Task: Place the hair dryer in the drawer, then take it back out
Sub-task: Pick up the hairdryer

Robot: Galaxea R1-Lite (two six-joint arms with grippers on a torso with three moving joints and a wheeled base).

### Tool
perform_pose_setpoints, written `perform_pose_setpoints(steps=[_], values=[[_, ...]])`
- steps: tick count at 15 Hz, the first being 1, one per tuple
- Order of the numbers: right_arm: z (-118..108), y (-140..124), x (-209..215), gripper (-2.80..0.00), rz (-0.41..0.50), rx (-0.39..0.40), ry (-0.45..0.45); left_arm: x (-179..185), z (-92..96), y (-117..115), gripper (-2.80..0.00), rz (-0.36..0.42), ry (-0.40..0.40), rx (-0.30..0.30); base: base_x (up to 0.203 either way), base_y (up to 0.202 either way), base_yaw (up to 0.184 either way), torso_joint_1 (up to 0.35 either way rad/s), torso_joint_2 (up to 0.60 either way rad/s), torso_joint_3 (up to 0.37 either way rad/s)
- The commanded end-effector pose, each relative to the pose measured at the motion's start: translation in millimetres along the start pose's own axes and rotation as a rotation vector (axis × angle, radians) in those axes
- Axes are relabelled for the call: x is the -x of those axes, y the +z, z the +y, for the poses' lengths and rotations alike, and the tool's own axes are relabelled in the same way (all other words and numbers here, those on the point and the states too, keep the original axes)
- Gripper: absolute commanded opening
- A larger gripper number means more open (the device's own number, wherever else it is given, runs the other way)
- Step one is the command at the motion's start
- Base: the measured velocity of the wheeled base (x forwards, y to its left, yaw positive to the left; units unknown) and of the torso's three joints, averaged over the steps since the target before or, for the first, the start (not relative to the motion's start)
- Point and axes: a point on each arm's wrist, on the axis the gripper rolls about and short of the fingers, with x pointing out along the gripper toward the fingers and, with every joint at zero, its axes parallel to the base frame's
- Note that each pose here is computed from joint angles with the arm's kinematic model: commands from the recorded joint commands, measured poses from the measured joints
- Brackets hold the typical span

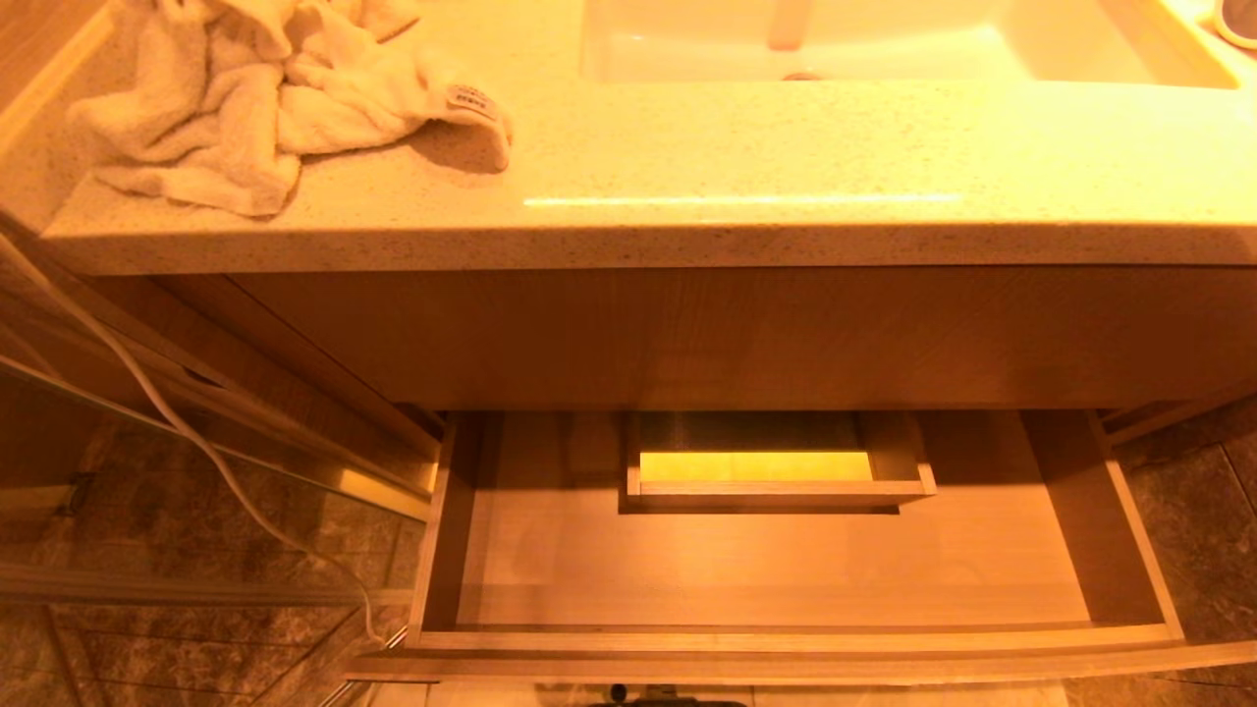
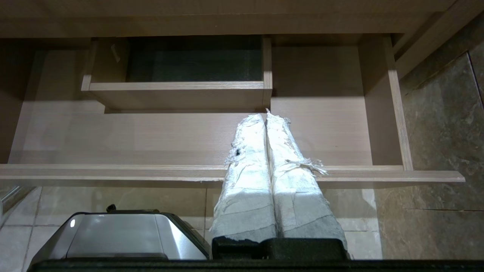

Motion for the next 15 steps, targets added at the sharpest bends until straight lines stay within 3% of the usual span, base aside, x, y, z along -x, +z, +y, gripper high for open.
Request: perform_pose_setpoints(steps=[1, 15], values=[[0.0, -0.3, -0.2, -2.8, 0.003, 0.0, 0.001, 0.2, 0.0, 0.2, -2.8, -0.002, 0.0, 0.0, 0.0, 0.0, 0.0, 0.0, 0.0, 0.0], [-0.1, 0.3, -0.1, -2.8, -0.002, -0.02, -0.003, 0.1, 0.0, 0.1, -2.8, -0.002, 0.0, 0.0, 0.0, 0.0, 0.0, 0.0, 0.0, 0.0]])
